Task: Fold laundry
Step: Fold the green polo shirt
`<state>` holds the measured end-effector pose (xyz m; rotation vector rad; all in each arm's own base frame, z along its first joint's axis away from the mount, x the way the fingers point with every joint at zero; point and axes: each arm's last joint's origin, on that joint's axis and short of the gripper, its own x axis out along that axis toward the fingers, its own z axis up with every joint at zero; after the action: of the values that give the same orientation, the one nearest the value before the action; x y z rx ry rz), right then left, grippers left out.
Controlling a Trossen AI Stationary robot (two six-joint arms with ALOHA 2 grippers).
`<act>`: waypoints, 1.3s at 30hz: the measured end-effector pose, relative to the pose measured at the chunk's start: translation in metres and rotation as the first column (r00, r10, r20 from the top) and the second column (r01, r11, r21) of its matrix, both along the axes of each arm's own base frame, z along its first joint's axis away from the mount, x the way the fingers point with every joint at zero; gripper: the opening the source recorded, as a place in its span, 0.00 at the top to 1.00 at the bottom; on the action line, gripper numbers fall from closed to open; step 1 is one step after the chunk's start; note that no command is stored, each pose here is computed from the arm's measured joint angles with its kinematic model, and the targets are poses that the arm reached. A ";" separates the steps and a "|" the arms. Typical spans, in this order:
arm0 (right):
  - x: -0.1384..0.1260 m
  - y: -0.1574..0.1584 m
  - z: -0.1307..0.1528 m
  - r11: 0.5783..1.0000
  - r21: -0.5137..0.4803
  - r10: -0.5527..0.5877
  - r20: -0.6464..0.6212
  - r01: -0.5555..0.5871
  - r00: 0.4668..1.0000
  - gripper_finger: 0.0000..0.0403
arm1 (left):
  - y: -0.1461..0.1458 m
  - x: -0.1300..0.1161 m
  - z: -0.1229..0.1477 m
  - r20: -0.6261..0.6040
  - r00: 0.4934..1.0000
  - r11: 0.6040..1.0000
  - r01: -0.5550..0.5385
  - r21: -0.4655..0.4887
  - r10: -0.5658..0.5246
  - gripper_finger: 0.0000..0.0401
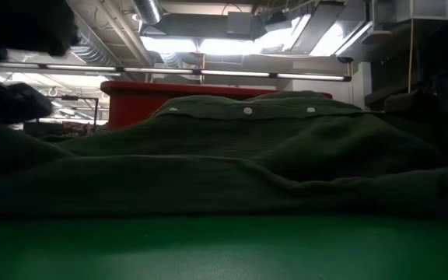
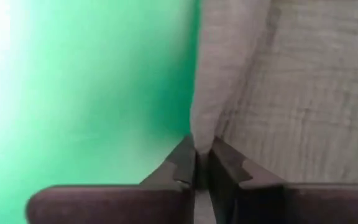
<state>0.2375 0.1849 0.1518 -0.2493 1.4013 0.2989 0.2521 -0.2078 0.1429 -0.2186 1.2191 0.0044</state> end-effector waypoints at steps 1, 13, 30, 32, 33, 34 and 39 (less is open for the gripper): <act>0.001 0.003 0.003 0.999 0.033 0.014 -0.012 -0.014 1.000 0.94 | -0.001 -0.001 0.004 -0.008 1.000 0.999 0.011 -0.034 -0.011 0.99; 0.001 0.049 0.022 0.915 0.387 0.109 0.034 -0.114 0.993 0.97 | -0.030 -0.019 0.024 -0.086 0.989 0.960 0.090 -0.266 -0.117 1.00; -0.019 0.090 0.030 0.870 0.489 -0.006 0.139 -0.063 0.990 0.95 | -0.048 -0.033 0.026 -0.041 0.989 0.956 0.124 -0.266 -0.140 1.00; -0.019 0.090 0.030 0.870 0.489 -0.007 0.139 -0.063 0.990 0.95 | -0.050 -0.035 0.027 -0.037 0.989 0.954 0.131 -0.270 -0.146 1.00; -0.019 0.090 0.031 0.870 0.490 -0.006 0.138 -0.063 0.990 0.95 | -0.051 -0.036 0.027 -0.034 0.989 0.953 0.131 -0.273 -0.146 0.99; -0.019 0.090 0.031 0.869 0.491 -0.005 0.138 -0.064 0.990 0.95 | -0.053 -0.037 0.027 -0.034 0.989 0.952 0.127 -0.279 -0.142 0.98; -0.020 0.090 0.030 0.867 0.494 0.002 0.129 -0.066 0.992 0.95 | -0.059 -0.042 0.028 -0.029 0.986 0.942 0.146 -0.301 -0.162 0.96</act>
<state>0.2175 0.2753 0.1823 0.1347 1.1505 0.6519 0.2101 -0.2670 0.1711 -0.3879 1.2853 -0.3145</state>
